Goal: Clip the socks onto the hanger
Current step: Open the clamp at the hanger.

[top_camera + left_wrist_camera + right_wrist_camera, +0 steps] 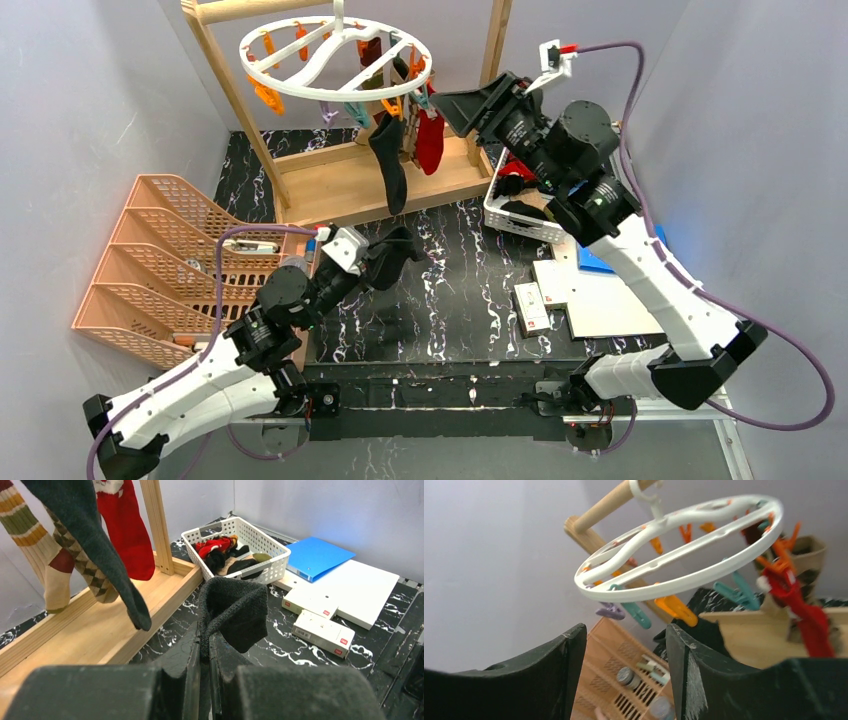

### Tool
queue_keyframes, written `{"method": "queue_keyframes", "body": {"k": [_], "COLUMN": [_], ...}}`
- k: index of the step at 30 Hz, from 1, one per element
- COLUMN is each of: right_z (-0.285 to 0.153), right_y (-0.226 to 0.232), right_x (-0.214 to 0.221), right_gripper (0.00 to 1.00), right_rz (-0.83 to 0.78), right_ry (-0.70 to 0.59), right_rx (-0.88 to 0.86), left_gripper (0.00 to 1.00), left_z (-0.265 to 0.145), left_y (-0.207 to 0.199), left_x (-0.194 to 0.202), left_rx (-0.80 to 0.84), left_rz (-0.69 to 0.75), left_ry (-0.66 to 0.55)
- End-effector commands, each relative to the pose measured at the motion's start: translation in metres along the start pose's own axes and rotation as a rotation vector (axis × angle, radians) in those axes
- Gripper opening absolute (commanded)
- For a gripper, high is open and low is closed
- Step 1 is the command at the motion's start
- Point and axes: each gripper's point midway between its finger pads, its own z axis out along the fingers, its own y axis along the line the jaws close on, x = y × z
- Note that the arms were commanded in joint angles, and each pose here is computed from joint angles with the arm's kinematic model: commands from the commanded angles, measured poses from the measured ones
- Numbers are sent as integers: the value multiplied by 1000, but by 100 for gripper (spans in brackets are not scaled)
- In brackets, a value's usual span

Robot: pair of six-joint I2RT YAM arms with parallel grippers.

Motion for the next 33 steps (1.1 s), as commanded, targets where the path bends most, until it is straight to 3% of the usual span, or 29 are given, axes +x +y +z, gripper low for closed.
{"method": "queue_keyframes", "body": {"k": [1, 7, 12, 17, 25, 33], "right_z": [-2, -7, -15, -26, -31, -6], "right_y": [-39, -58, -46, -49, -62, -81], "right_x": [-21, -21, -23, -24, -19, -15], "right_gripper": [67, 69, 69, 69, 71, 72], "right_rz": [-316, -431, -434, -450, -482, -553], "right_ry": [-88, -77, -91, -67, -41, -72], "right_rx": [160, 225, 181, 210, 259, 277], "left_gripper": [0, 0, 0, 0, 0, 0], "left_z": [17, 66, 115, 153, 166, 159], "left_y": [-3, 0, 23, 48, 112, 125], "left_x": [-47, -74, -71, -59, -52, -50], "left_rx": [10, -59, -255, -345, -405, -413], "left_rz": [-13, -8, 31, 14, -109, -102], "left_ry": [-129, -217, -235, -234, -295, -301]}}
